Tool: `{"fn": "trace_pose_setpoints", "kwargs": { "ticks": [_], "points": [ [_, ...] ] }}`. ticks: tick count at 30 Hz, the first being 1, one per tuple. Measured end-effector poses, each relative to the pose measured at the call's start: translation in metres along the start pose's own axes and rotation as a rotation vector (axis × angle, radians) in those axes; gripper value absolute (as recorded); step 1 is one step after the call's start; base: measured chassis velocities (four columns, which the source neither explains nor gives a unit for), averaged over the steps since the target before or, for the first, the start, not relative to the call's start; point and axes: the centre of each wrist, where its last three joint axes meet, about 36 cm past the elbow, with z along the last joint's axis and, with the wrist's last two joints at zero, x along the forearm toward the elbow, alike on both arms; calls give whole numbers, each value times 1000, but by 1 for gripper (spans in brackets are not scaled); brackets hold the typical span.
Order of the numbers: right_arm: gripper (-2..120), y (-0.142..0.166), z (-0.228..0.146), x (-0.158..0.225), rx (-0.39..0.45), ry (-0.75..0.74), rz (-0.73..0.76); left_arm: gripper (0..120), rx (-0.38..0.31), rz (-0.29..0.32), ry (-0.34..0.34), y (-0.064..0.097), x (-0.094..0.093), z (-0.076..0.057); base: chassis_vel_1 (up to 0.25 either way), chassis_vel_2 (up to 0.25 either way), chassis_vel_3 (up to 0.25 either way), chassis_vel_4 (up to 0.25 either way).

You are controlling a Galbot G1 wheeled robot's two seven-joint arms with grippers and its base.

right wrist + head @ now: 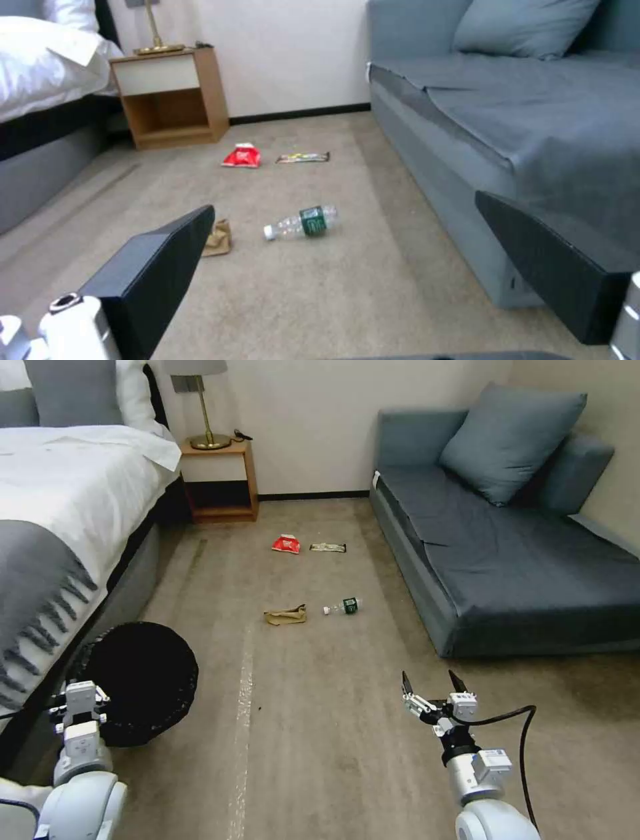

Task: Pick up the trash bin, then pick up the garbage on the floor and place it into the trash bin.

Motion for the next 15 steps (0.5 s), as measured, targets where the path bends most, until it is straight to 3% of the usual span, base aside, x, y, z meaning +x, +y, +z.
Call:
{"fn": "trace_pose_setpoints", "kwargs": {
  "ticks": [15],
  "points": [
    [100,3,8,5,8,5,7,7,4,2,9,-3,-6,8,-113,117,105,-112]
  ]
}}
